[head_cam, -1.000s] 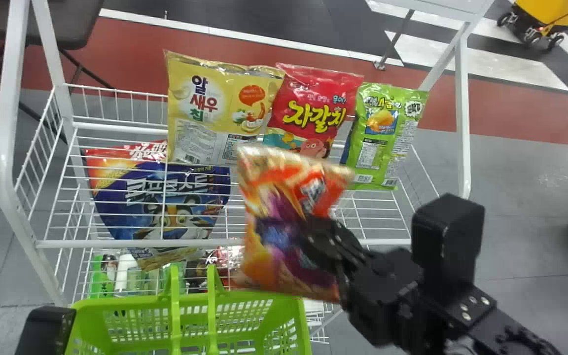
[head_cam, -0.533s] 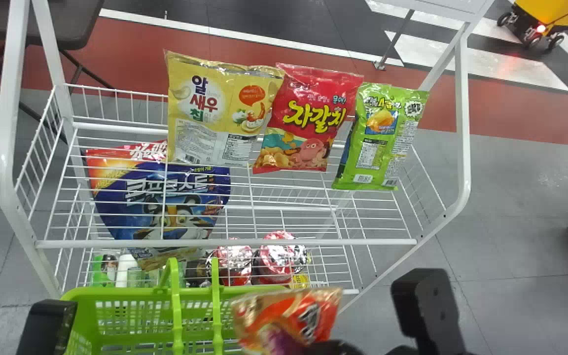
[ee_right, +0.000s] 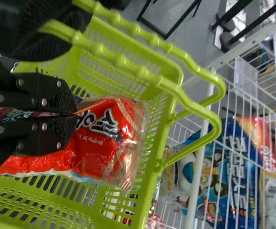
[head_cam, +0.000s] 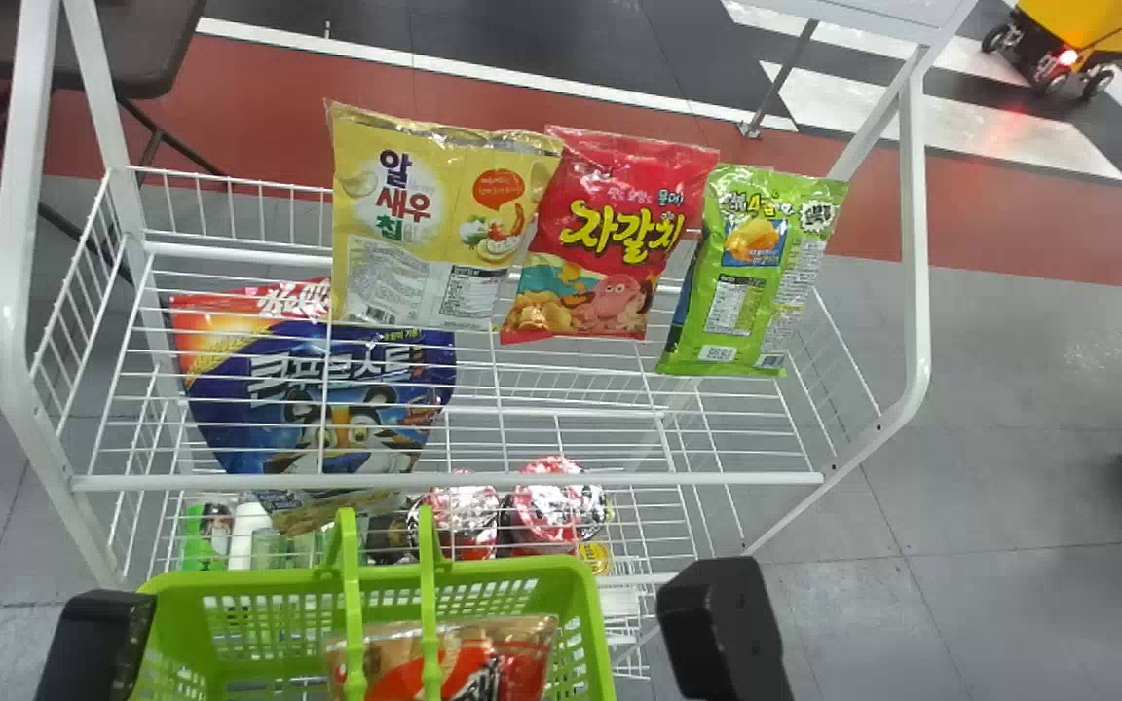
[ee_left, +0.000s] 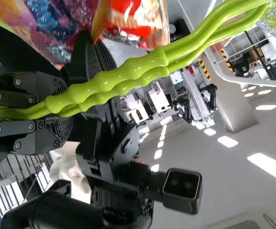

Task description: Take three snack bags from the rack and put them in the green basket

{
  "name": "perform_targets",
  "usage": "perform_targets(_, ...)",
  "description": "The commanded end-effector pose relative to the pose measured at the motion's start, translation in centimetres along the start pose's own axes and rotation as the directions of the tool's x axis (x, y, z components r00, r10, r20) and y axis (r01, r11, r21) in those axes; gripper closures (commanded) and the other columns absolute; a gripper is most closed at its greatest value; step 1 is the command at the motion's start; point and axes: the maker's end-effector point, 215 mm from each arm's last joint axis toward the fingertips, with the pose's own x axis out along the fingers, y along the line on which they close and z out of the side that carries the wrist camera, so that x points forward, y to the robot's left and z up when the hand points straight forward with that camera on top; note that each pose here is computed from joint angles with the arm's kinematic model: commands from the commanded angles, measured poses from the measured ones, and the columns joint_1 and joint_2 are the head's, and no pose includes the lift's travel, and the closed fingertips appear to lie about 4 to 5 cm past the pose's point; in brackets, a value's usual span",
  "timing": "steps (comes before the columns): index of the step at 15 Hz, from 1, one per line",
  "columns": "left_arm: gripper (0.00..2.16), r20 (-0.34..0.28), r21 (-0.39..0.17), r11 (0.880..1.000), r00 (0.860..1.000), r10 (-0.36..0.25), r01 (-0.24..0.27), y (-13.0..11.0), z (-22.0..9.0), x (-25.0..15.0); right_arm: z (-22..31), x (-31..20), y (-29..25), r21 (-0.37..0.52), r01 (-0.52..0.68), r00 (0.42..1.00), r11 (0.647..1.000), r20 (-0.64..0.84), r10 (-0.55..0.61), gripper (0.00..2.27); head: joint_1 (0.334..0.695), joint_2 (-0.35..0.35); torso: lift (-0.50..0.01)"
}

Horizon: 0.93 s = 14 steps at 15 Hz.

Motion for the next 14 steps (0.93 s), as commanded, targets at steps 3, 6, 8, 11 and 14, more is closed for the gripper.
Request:
perform_targets(3,1.93,-0.011,0.002,1.0,1.0,-0.004,0.004,-0.2,-0.3,0.5,0.0,2.0,-3.0,0.018,0.059,0.998,0.998,-0.018,-0.058,0.05,0.695,-0.35,-0.015)
perform_targets(6,1.93,-0.015,-0.001,1.0,1.0,-0.001,0.001,-0.1,-0.4,0.6,3.7,0.8,-4.9,-0.012,0.115,0.986,0.993,0.119,-0.113,0.05,0.695,-0.35,-0.015)
perform_targets(8,1.93,-0.014,-0.002,1.0,1.0,-0.004,0.003,-0.2,-0.6,0.6,9.6,-1.2,-7.1,-0.045,0.206,0.927,0.978,0.328,-0.18,0.05,0.695,-0.35,-0.015)
perform_targets(11,1.93,-0.015,-0.006,1.0,1.0,-0.003,0.003,-0.3,-0.8,0.6,17.7,-5.5,-10.1,-0.045,0.335,0.752,0.941,0.615,-0.238,0.09,0.695,-0.35,-0.015)
perform_targets(14,1.93,-0.018,-0.005,1.0,1.0,0.001,-0.001,-0.2,-0.8,0.6,22.6,-9.8,-13.5,0.025,0.402,0.541,0.915,0.8,-0.26,0.15,0.695,-0.35,-0.015)
